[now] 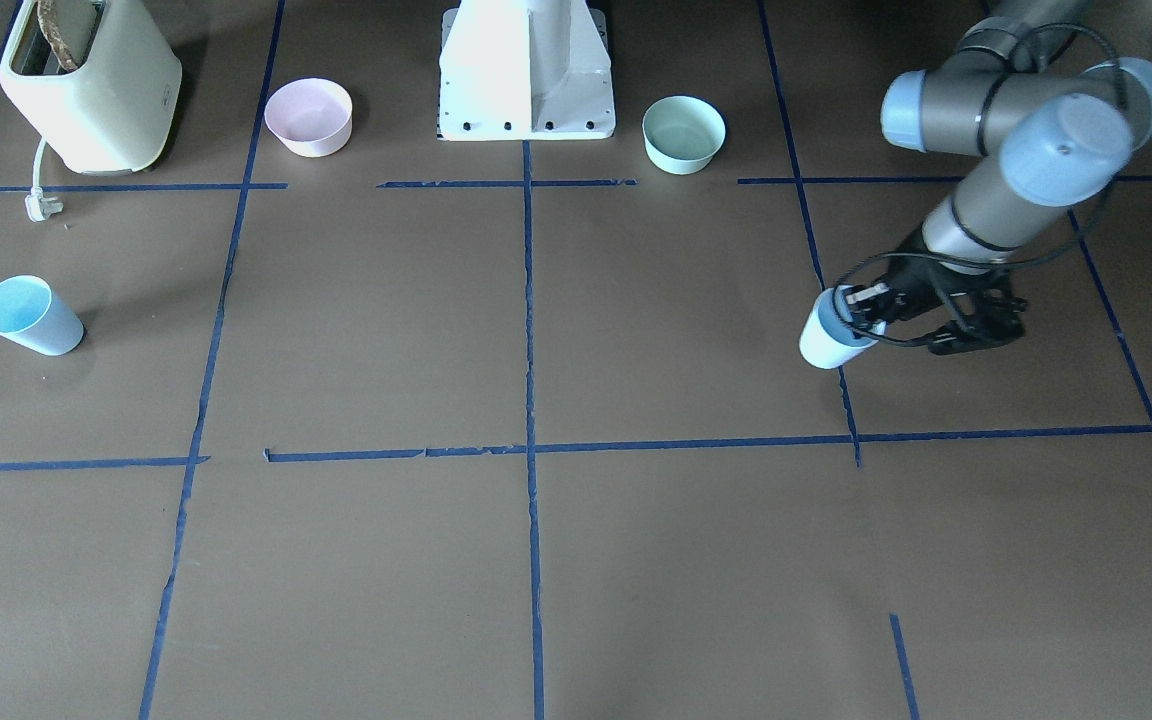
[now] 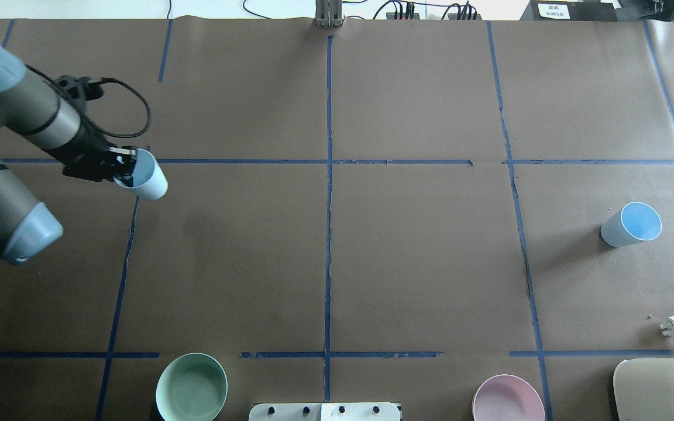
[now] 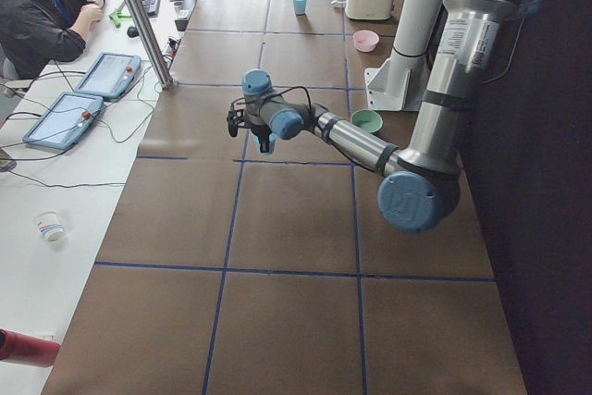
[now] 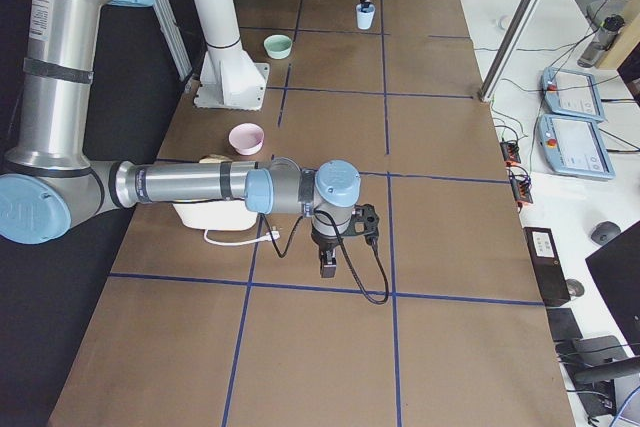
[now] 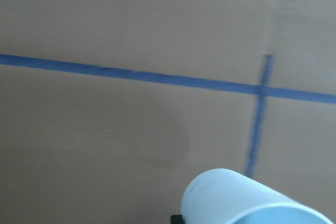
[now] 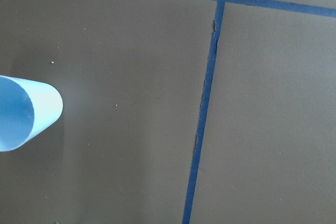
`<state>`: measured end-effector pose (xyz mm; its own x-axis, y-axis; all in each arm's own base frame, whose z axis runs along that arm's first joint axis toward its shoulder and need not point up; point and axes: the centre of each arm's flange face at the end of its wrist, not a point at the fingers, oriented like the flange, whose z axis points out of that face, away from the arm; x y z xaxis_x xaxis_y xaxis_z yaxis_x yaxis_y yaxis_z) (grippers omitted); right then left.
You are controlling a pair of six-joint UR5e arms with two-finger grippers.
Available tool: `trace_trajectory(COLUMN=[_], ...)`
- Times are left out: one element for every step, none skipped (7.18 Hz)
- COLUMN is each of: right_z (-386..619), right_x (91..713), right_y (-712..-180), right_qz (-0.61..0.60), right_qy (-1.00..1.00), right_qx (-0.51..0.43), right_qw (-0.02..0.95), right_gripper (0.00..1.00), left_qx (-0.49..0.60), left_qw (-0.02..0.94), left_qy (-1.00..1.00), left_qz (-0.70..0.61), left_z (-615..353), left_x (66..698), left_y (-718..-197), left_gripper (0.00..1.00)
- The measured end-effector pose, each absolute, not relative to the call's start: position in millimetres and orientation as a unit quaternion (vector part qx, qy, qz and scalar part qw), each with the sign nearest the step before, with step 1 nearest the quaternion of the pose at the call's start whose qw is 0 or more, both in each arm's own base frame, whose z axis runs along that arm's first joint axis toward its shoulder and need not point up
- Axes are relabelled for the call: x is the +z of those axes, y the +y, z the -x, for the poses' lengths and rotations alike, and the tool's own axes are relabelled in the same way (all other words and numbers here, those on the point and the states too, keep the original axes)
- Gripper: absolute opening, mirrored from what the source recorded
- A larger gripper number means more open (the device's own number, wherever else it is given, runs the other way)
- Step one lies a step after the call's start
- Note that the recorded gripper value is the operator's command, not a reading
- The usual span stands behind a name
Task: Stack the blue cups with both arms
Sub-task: 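Carry the light-blue cup with the left gripper to the table center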
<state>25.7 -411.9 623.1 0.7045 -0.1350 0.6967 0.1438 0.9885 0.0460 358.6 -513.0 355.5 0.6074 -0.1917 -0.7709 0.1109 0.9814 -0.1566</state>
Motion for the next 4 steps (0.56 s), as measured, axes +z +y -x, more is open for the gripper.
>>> trace_trajectory(right_z=[-25.7, -25.7, -25.7, -25.7], right_x=[622.8, 622.7, 622.6, 622.6], right_y=[-411.9, -411.9, -411.9, -411.9], right_qz=[0.006, 0.005, 0.005, 0.005], right_qy=[-0.377, -0.377, -0.377, -0.377], right_qx=[-0.076, -0.076, -0.076, -0.076], right_qw=[0.923, 0.923, 0.923, 0.923], right_gripper=[1.0, 1.0, 1.0, 1.0], left_qx=[-0.105, -0.126, -0.143, -0.148], left_qw=[0.892, 0.889, 0.886, 0.886], left_qy=[0.435, 0.436, 0.437, 0.435], left_qz=[0.059, 0.065, 0.068, 0.067], left_z=[-423.7, -477.4, -520.2, -550.6], left_x=[292.4, 238.5, 195.7, 171.8], left_y=[-504.8, -501.4, -501.2, -497.1], left_gripper=[0.0, 0.0, 0.0, 0.04])
